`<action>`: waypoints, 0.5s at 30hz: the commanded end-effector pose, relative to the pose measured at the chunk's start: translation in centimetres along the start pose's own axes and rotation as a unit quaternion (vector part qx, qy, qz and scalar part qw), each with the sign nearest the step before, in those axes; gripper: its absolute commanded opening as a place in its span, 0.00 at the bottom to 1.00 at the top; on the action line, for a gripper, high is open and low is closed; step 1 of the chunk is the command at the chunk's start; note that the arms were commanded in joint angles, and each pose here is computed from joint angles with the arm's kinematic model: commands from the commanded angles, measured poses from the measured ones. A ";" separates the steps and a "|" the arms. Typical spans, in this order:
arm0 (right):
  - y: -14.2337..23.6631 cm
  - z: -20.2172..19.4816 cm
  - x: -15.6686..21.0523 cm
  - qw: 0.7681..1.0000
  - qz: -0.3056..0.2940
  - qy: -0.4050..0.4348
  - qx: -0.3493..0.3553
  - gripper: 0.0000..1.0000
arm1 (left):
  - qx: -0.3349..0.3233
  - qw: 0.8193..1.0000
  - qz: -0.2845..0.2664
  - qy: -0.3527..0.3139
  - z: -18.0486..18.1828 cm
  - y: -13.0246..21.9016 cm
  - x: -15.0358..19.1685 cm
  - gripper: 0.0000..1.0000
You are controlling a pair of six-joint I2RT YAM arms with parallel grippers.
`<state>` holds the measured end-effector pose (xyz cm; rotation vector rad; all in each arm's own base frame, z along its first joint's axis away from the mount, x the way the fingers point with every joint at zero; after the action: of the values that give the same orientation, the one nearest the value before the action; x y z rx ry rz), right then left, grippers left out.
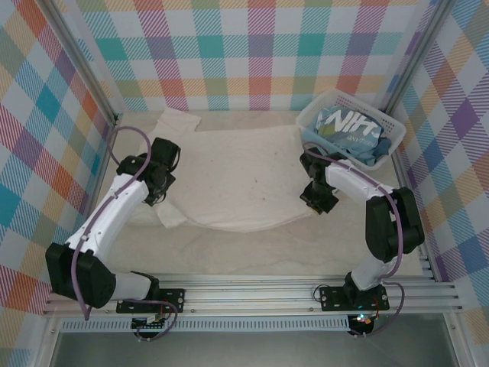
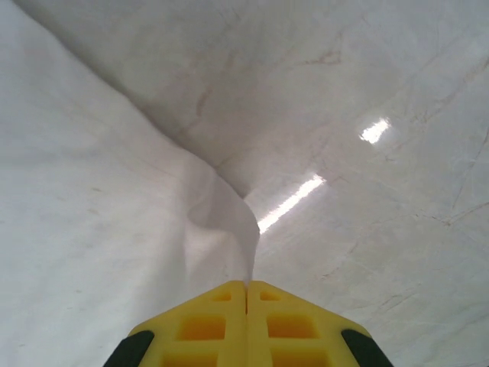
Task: Fold and stack the t-shirts
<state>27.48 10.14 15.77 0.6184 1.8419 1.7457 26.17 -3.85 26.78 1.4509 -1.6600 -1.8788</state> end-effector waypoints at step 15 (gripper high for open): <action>1.5 5.0 -5.2 0.999 -0.036 0.006 0.010 0.00 | 0.030 0.998 -0.032 -0.047 -4.6 -2.8 -7.2 0.00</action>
<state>33.99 10.75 17.06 0.5488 1.8338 1.7088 33.18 -1.14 28.26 1.4896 -1.7045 -1.9542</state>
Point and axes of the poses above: each hand's point on the last joint's axis, 136 mm out from that joint toward the fingers, its own y axis back along the fingers, its own z axis along the line the jaws close on, x = y × z, the point moved 9 cm from there along y, back along the fingers
